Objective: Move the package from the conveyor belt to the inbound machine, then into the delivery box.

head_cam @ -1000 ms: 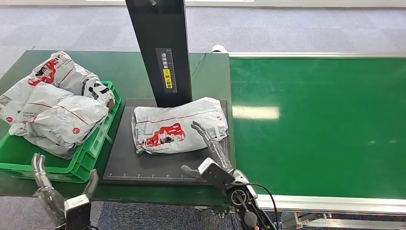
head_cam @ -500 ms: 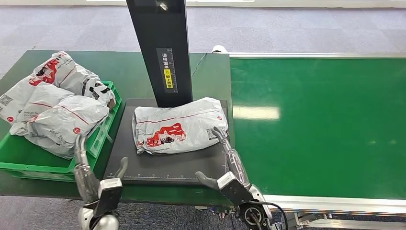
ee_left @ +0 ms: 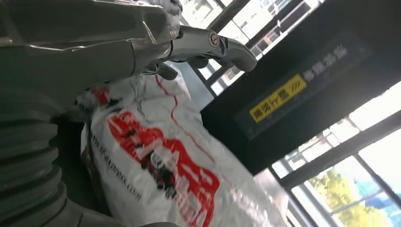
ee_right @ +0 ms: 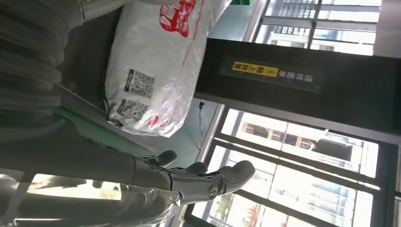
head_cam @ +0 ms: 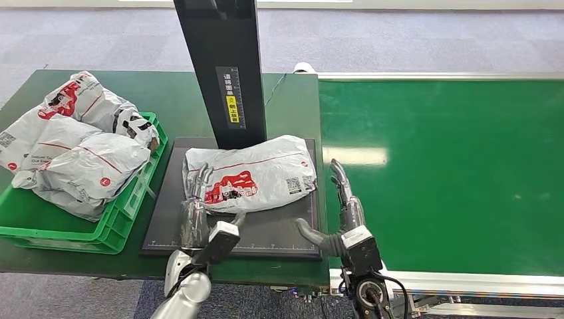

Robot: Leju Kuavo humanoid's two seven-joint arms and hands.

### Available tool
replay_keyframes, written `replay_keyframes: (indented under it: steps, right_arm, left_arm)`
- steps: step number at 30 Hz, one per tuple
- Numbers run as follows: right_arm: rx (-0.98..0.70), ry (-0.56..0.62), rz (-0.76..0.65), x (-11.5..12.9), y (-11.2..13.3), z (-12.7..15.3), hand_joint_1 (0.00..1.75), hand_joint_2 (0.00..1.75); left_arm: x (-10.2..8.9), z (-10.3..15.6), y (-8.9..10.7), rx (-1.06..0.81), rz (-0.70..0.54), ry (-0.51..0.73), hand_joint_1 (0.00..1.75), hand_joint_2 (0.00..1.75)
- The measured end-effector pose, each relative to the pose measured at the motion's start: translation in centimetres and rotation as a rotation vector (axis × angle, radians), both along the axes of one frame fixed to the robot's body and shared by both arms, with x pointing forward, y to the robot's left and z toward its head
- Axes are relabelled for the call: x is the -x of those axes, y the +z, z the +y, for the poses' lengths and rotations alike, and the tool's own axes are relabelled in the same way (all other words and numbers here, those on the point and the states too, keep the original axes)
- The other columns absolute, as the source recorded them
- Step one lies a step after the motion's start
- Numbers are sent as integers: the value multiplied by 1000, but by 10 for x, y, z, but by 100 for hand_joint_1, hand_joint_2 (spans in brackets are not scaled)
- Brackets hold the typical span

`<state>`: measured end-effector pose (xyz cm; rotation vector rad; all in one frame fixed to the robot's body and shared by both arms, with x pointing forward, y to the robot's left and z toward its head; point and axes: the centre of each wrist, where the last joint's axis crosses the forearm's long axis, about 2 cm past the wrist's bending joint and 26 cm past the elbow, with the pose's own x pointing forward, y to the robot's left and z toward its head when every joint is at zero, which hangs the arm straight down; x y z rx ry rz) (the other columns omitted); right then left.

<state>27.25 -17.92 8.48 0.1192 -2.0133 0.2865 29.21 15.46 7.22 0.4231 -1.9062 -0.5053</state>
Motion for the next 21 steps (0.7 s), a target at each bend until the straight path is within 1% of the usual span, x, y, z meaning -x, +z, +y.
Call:
replay_keyframes:
  steps: [5,9,12,14,18,21]
  right_arm:
    - [-53,11,0,-13,3,-2,0,175]
    - [-70,22,5,-21,3,-2,0,175]
    - [-80,32,11,-25,2,-1,0,175]
    - [-85,41,14,-28,2,0,0,175]
    - [-90,54,21,-32,1,3,0,175]
    - [-90,65,23,-34,0,6,0,175]
  left_arm:
    - [3,-4,-15,-85,66,-40,0,175]
    - [-8,4,-19,-145,91,-42,0,175]
    - [-25,14,-16,-187,109,-36,0,175]
    - [-39,22,-11,-216,119,-28,0,175]
    - [-68,41,5,-267,124,0,0,175]
    - [-89,55,20,-275,116,29,0,175]
